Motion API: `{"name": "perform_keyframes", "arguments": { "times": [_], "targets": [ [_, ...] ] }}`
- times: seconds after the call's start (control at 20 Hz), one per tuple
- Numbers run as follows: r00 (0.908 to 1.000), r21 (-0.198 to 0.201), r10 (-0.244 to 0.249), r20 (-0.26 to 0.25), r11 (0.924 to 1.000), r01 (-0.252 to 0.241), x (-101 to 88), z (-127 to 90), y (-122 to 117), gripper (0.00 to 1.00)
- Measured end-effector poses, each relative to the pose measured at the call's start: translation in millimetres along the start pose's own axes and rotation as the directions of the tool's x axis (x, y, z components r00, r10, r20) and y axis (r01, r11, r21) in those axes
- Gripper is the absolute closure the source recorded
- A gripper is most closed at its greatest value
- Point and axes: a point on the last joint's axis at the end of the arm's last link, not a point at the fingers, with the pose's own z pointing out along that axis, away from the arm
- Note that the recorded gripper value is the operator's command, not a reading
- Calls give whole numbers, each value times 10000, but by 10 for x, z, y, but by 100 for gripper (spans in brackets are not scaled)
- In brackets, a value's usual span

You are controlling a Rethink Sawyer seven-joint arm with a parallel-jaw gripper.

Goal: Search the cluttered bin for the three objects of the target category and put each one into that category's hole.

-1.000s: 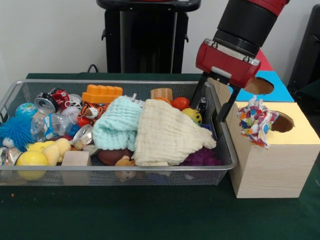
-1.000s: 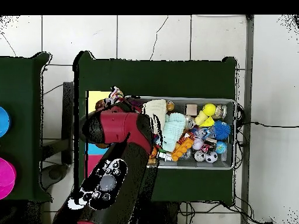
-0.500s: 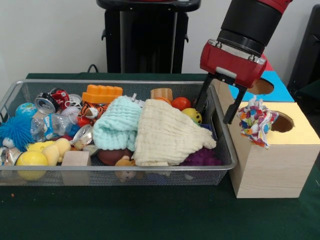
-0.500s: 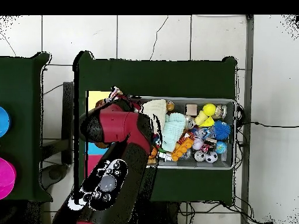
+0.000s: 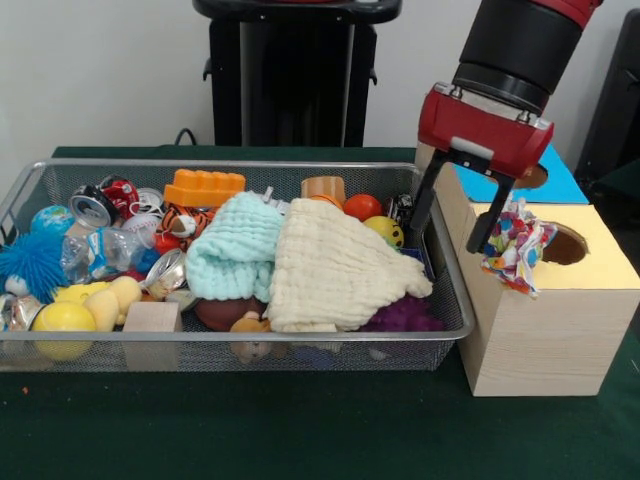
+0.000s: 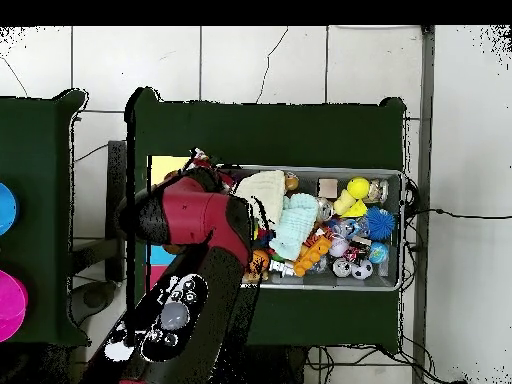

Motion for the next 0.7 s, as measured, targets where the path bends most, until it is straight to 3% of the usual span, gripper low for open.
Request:
{"name": "perform_keyframes", "arguments": {
  "times": [0.25,0.7],
  "targets": [
    [9998,-71,190,-23,9998,-190,54,24,77,0],
    [9913,-375,1192,-561,9919,-1214,61,137,190,0]
  ]
}}
